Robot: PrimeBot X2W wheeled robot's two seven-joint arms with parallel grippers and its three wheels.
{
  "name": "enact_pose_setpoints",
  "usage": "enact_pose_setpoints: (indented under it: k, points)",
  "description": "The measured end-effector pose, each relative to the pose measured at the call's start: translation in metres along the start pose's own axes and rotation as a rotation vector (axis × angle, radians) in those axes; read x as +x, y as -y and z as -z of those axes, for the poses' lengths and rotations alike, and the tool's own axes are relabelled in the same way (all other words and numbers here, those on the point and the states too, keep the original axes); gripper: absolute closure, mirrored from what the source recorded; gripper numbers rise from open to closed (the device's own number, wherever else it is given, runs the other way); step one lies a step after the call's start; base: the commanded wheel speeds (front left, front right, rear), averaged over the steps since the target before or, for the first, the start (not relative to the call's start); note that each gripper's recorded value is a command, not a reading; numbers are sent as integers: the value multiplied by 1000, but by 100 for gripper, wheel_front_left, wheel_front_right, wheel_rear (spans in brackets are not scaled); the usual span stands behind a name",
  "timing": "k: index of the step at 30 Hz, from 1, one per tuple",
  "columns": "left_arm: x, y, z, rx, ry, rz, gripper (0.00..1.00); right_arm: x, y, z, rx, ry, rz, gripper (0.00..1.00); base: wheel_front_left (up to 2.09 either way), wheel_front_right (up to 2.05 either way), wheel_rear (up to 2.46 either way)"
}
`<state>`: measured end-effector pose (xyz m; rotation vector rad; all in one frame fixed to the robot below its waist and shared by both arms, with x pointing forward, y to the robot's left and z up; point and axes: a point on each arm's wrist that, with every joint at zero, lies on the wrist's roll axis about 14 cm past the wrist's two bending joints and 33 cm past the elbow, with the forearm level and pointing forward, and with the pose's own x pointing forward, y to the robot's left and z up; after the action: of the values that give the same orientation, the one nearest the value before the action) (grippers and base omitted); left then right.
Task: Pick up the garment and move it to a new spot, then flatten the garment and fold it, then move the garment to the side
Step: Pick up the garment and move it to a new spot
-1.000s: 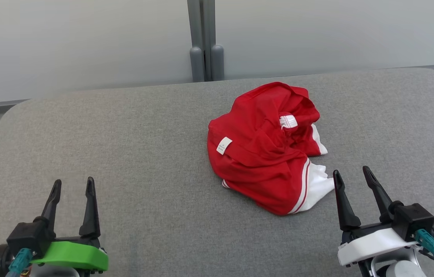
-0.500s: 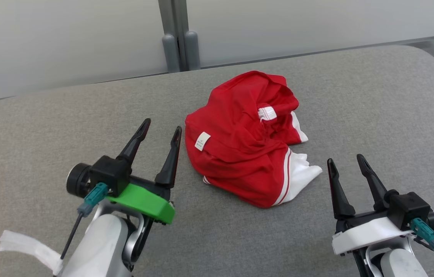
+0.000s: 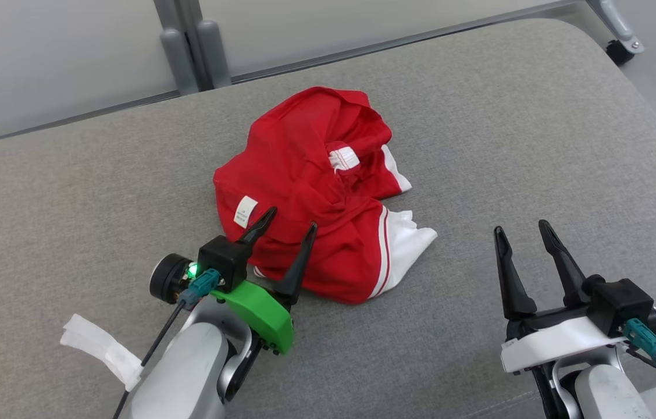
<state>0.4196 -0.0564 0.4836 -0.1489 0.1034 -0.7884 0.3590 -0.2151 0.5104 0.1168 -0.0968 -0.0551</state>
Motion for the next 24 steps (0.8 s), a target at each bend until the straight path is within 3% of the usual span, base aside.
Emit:
enact_pose_setpoints:
  k: [3, 4, 5, 12, 18, 24]
  points:
    - [2, 0, 16, -14, -40, 5, 0, -3, 7, 0, -3, -4, 23, 0, 0, 0, 0]
    - [3, 0, 19, -21, -49, 7, 61, -4, 9, 1, -4, -5, 27, 0, 0, 0, 0]
    - [4, 2, 23, -23, -56, 13, 100, -4, 10, 1, -5, -8, 33, 0, 0, 0, 0]
    - [14, -2, 8, -52, -10, 15, 100, -3, 14, 2, -5, -10, 45, 0, 0, 0, 0]
    - [42, 13, -74, 44, 175, 88, 100, -2, 9, -1, 9, 3, 29, 0, 0, 0, 0]
    - [68, 48, -162, 160, 339, 207, 100, -5, 10, -2, 25, 4, 38, 0, 0, 0, 0]
